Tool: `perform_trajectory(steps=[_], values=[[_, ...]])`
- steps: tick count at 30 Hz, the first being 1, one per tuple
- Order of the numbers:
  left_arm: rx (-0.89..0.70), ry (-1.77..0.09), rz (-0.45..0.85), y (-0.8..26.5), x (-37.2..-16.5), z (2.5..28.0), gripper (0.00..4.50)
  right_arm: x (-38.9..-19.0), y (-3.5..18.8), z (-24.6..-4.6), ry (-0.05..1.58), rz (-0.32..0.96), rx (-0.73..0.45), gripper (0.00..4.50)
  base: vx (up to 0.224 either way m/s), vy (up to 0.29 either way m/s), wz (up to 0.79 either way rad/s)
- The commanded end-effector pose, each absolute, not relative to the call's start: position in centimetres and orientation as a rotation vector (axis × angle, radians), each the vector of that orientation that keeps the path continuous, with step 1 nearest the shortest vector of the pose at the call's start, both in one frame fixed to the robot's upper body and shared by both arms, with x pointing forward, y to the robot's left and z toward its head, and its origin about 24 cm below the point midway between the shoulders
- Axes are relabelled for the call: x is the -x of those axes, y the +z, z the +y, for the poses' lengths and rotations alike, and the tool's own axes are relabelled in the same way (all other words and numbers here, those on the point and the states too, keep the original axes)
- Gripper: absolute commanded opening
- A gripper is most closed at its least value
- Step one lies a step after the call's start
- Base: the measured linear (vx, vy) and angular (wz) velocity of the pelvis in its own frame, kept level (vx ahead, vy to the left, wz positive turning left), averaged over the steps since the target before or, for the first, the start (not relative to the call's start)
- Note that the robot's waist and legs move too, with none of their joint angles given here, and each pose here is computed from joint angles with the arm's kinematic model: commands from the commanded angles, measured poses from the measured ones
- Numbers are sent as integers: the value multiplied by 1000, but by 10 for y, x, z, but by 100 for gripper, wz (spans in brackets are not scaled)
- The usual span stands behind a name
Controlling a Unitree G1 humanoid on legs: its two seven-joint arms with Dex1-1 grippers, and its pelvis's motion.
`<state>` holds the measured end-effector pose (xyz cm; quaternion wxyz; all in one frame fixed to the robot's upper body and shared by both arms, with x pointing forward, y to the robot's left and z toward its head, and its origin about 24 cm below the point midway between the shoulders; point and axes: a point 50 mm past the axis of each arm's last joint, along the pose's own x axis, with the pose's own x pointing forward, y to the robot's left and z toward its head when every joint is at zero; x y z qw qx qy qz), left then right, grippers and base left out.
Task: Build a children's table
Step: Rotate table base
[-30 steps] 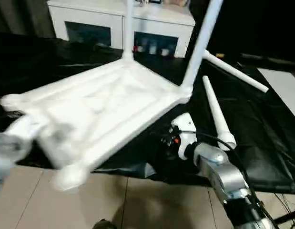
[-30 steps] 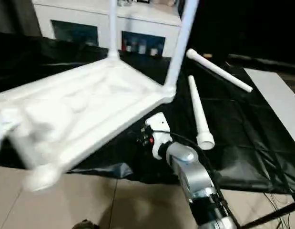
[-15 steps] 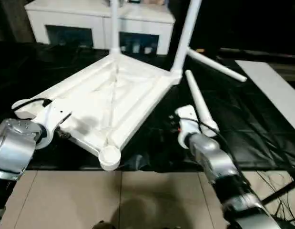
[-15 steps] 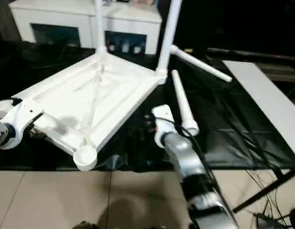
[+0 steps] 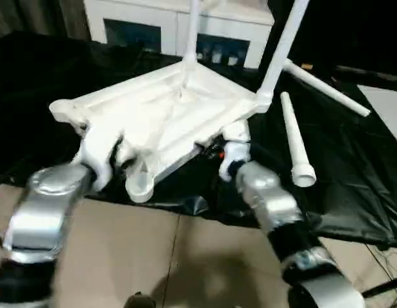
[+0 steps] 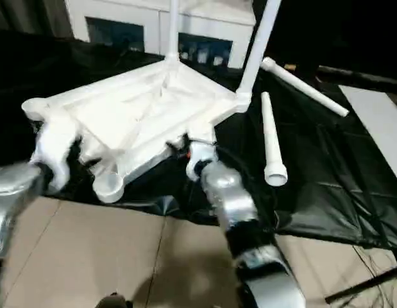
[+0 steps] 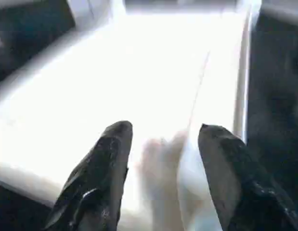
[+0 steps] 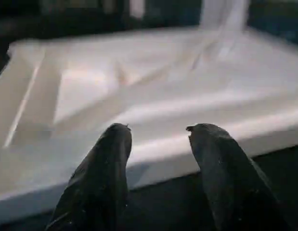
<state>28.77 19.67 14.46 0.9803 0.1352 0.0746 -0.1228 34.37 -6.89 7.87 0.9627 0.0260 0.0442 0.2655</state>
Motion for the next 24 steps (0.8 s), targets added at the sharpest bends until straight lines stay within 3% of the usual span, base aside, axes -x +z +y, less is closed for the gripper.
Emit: perform_trajectory(steps=[1,4,10,17,24], values=[[-265,-96,123,147,-285,209,255,-341,78,-81,515,94,-61,222,0,0,0],[-197,15,40,147,-280,212,255,-330,69,-93,491,111,58,222,0,0,0],[-76,37,-71,145,-281,201,255,-321,75,-101,459,106,28,222,0,0,0],[-49,71,-44,126,-280,192,255,-315,76,-100,436,93,-5,222,14,5,20],[-59,87,-32,111,-284,189,255,-313,80,-104,374,49,-11,222,118,-1,39]])
